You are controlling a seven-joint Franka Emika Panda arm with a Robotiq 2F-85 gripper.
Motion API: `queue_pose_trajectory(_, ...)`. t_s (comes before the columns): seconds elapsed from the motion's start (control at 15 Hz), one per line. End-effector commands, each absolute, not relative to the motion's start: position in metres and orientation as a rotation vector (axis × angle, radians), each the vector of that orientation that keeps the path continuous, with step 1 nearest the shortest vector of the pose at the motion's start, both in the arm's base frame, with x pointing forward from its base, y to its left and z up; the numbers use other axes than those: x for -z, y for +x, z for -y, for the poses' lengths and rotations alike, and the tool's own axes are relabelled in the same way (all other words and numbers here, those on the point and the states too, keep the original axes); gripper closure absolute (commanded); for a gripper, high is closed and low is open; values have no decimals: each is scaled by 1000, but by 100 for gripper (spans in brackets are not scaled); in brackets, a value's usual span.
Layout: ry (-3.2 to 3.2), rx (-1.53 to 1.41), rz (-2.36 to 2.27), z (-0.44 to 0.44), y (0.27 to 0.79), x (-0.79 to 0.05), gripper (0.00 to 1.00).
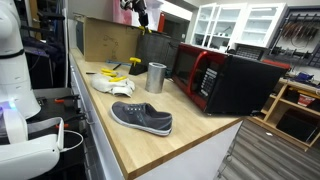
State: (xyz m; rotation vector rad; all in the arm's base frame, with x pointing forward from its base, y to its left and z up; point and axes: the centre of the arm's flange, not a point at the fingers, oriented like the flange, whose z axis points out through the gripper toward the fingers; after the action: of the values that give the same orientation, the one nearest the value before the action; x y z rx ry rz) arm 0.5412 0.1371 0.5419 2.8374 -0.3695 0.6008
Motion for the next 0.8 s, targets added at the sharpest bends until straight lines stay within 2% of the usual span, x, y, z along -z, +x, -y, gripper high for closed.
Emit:
queue_pose_trajectory(0.0, 2788, -629, 427, -158, 576, -540, 96)
queue_pose_trajectory(0.4, 2760, -623, 451, -219, 611, -525, 96)
queue_pose_trajectory(0.73, 2739, -625, 456, -261, 614, -532, 96)
